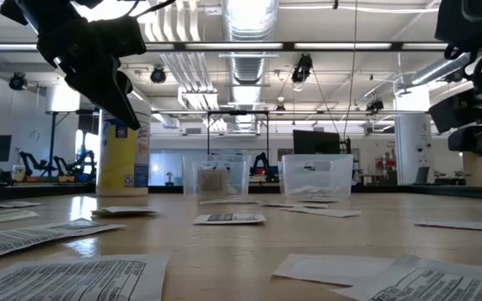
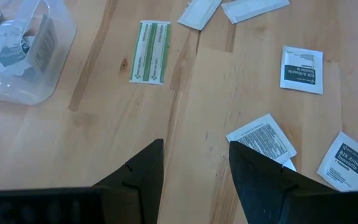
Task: Pick & Place First Aid Supplies
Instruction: Put the towelette pack into the left transparent bin
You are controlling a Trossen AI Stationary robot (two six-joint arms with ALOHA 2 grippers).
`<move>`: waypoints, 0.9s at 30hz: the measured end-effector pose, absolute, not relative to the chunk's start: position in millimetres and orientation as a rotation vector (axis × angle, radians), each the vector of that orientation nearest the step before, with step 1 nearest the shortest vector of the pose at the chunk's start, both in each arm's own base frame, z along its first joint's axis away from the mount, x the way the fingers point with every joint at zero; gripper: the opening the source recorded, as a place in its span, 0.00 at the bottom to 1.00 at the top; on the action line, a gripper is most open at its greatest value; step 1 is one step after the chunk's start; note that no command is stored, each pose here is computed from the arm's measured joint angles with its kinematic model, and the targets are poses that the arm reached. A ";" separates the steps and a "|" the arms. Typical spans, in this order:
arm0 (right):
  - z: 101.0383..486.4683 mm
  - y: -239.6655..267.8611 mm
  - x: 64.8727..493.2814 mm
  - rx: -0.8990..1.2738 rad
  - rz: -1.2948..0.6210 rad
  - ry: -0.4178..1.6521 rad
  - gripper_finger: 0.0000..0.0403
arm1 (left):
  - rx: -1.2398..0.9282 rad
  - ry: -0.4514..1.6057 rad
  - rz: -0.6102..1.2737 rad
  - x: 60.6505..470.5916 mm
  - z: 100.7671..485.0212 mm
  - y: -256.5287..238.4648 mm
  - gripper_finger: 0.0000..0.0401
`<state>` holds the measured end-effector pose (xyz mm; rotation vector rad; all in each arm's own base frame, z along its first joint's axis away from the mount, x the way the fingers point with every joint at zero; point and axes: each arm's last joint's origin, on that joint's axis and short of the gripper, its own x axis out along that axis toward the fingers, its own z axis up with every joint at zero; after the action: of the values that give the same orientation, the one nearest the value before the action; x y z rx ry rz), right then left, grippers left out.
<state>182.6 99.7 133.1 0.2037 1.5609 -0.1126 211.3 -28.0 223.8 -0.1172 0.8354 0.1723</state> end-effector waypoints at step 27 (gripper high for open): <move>129.9 99.0 180.9 0.181 -0.148 1.632 0.13 | -0.117 0.835 0.172 211.3 223.8 -28.0 0.43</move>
<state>180.9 99.0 129.9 0.1812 1.6324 -0.1479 211.3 -28.0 223.8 -0.1172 0.8354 0.1723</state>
